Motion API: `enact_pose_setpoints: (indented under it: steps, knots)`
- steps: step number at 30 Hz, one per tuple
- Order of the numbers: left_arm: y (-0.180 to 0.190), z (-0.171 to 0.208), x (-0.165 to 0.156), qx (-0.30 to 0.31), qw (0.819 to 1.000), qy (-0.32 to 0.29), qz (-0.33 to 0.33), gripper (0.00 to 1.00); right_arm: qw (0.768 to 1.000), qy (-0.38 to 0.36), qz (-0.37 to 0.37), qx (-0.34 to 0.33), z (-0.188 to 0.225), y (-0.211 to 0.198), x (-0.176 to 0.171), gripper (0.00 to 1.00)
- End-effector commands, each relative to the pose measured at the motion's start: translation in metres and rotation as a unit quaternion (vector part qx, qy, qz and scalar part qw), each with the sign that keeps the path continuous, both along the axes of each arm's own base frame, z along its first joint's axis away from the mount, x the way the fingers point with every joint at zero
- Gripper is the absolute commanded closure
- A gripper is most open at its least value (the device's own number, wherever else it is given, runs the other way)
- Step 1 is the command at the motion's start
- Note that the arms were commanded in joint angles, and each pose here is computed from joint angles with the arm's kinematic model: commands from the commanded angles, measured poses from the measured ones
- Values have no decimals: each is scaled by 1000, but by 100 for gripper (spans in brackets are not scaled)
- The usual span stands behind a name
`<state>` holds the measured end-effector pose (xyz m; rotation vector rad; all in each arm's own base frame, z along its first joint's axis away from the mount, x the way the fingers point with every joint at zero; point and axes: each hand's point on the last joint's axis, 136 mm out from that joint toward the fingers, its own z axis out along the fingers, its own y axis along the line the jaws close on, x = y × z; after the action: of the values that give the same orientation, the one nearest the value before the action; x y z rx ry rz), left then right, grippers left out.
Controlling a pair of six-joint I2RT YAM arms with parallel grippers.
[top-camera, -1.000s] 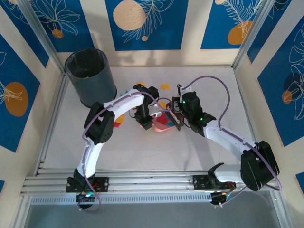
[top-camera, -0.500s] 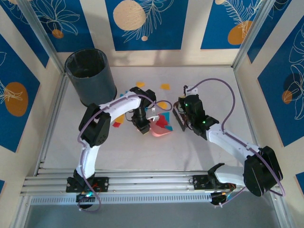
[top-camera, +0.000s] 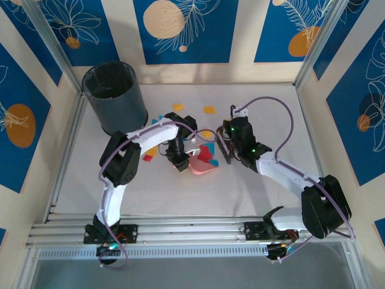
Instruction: Sweep away the paper scraps from the table
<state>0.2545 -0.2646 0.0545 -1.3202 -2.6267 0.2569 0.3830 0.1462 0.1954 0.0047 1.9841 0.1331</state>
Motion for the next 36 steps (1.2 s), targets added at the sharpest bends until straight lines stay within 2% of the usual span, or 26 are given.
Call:
enact_pose_setpoints:
  steps: [1,13,19,28,36]
  knots:
    - [-2,-7,4,20,1000,-4,8,100,998,41,38,1,-23,18,-7,100]
    - [-10,-2,18,4,1000,-22,21,100,994,27,101,34,-3,42,-18,100]
    - [-7,1,18,3,999,-23,25,100,993,-1,101,61,20,38,-18,100]
    - [13,5,26,6,998,-36,56,100,996,-38,39,68,41,6,7,100]
    - [21,9,31,5,997,-38,72,100,997,-62,25,49,56,-9,46,100]
